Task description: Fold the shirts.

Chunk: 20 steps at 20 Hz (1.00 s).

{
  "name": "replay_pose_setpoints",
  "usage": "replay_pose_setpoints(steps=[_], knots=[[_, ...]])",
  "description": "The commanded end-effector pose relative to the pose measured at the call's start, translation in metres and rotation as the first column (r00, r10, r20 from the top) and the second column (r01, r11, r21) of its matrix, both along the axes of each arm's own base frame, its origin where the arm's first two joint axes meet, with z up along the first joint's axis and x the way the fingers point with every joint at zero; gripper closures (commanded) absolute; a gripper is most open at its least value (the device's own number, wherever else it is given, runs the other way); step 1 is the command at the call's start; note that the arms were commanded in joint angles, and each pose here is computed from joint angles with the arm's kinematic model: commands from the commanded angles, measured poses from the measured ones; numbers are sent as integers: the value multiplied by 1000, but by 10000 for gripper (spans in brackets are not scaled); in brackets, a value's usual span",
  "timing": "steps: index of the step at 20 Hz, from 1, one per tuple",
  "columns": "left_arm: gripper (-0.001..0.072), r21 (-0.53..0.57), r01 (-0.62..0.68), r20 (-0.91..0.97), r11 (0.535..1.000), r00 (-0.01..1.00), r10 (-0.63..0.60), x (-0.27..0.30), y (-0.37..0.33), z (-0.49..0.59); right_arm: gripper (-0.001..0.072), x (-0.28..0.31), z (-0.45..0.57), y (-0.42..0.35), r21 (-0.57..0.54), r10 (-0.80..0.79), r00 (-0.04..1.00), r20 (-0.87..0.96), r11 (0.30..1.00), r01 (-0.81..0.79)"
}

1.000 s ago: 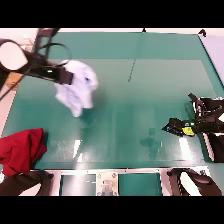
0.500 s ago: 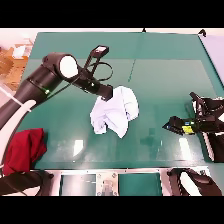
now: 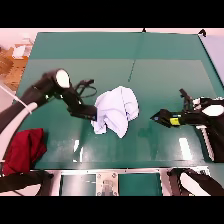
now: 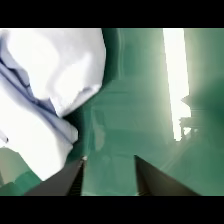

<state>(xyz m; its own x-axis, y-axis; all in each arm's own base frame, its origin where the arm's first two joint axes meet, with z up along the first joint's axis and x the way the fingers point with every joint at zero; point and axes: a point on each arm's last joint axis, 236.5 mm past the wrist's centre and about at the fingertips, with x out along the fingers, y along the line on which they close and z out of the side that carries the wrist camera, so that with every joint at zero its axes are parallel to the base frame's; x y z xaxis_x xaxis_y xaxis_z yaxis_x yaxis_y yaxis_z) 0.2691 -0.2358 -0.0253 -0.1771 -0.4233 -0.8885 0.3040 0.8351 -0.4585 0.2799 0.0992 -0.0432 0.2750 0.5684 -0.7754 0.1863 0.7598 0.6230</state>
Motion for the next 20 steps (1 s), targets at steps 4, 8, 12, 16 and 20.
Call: replay_pose_setpoints(steps=[4,8,12,16,20], knots=[[-2,-247,-204,1,947,977,211,-4,-72,-33,212,41,-62,53,108,27,999,-23,994,-24],[-2,-255,-171,101,952,974,202,-3,-99,-40,215,62,-71,78,129,79,997,-26,989,-75],[117,-227,-238,88,944,961,263,7,-97,-61,533,78,-64,81,129,86,996,6,988,-86],[684,-244,-253,126,936,949,289,22,-99,-57,690,73,-61,83,142,106,994,-2,984,-105],[685,-253,-83,306,964,938,161,36,-98,10,690,93,-7,58,215,110,992,64,969,-122]])
